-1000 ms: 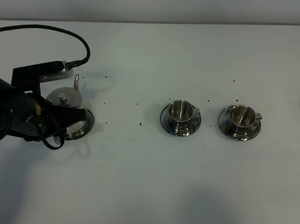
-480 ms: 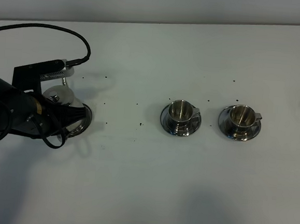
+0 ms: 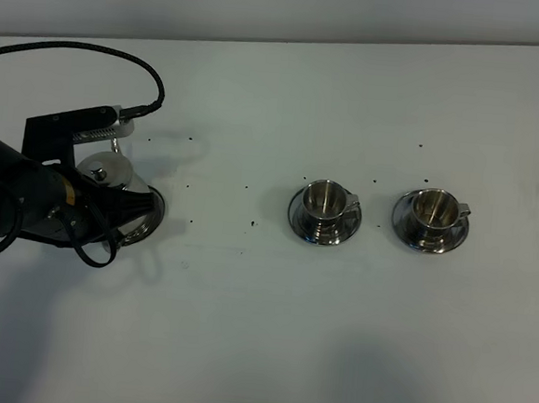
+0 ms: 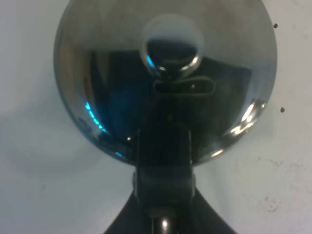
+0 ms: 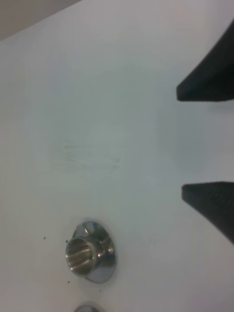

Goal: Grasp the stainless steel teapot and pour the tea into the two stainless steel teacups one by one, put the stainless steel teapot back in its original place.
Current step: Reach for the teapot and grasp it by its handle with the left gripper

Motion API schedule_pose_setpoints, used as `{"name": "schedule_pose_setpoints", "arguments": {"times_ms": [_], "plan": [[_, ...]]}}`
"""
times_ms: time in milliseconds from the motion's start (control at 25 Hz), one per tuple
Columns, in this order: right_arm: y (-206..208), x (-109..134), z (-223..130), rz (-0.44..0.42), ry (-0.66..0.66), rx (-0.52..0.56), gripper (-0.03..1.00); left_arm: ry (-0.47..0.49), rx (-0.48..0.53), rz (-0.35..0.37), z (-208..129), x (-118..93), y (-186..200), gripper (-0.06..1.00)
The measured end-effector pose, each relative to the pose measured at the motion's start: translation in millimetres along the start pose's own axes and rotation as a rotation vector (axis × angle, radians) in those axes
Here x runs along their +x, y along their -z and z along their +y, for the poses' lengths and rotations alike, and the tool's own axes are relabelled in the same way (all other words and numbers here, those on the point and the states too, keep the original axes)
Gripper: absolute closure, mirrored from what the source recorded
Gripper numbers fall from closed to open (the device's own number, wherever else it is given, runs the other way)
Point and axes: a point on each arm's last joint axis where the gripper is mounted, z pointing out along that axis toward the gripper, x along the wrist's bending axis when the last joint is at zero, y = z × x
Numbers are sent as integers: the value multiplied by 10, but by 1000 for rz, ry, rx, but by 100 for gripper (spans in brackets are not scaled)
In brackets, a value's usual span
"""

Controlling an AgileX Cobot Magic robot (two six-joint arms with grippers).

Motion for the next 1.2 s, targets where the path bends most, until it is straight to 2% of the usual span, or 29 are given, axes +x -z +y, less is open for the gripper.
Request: {"name": "schedule_pose_setpoints", "arguments": {"times_ms": [1000,1200], "plan": [[0,0,0,0,0,0,58,-132,-32,-22,28,-22,1,77],[0,0,0,0,0,0,58,-134,6,6,-5,5,-2,77]]}}
